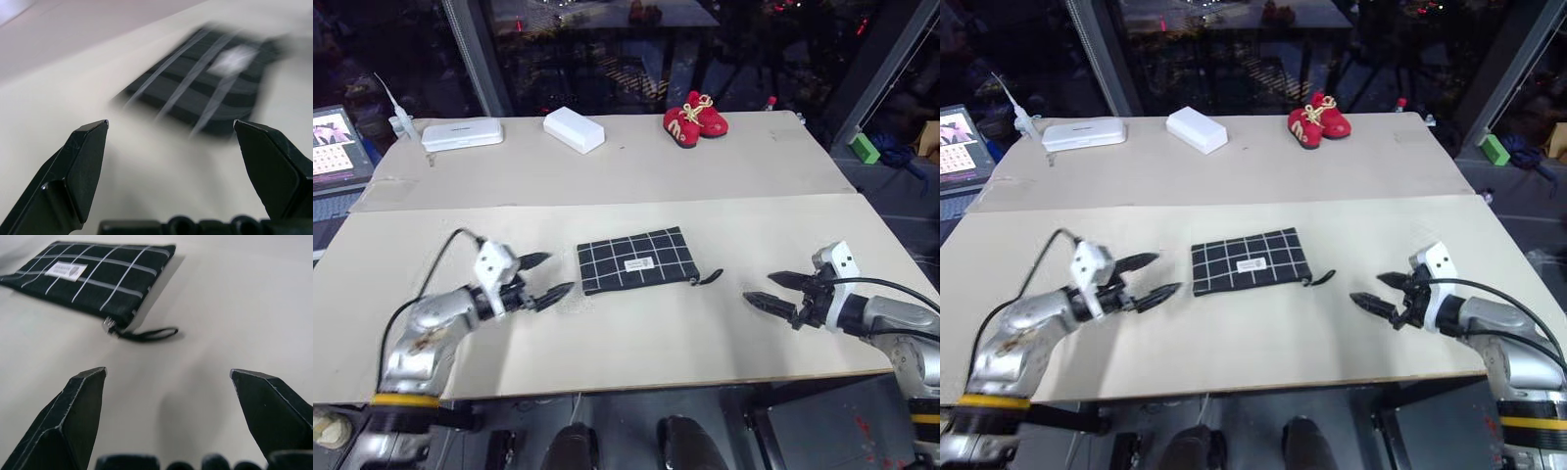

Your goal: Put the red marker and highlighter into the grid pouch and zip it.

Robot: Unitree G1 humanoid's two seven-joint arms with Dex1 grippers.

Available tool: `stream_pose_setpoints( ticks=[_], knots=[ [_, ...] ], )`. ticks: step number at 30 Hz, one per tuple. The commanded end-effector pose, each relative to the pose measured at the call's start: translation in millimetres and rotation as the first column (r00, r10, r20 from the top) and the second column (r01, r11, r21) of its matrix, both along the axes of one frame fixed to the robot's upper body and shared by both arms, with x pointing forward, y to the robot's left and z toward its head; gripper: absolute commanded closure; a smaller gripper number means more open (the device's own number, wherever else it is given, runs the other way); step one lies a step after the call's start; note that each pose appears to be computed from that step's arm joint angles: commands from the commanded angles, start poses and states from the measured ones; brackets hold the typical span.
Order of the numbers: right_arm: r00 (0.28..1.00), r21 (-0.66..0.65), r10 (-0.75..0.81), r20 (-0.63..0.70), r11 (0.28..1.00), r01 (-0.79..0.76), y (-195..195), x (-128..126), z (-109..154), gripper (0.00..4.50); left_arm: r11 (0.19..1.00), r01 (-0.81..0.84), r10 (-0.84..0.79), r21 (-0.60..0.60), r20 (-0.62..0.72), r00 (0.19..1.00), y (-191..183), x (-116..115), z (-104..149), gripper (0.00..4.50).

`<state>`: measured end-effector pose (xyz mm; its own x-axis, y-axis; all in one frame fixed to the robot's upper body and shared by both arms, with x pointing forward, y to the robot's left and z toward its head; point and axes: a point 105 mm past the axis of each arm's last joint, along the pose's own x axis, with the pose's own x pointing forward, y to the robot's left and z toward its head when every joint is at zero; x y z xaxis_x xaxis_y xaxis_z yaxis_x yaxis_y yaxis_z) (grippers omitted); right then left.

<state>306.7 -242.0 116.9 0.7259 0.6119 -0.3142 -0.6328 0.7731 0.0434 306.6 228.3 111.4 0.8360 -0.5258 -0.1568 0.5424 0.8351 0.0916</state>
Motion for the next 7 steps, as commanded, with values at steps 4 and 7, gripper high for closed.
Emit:
stream_pose_setpoints(
  ticks=[4, 7],
  knots=[
    [0.999, 0.021, 0.004, 0.041, 1.000, -0.005, 6.3, 6.9, 3.1, 0.00, 0.979, -0.178, 0.184, -0.101, 0.054, 0.981, 23.5, -6.1, 22.9, 0.05],
    [0.999, 0.019, 0.007, 0.035, 1.000, -0.007, 9.0, 7.6, -0.1, 0.00, 0.979, -0.172, 0.181, -0.106, 0.083, 0.980, 19.1, -5.8, 27.3, 0.05]
  ],
)
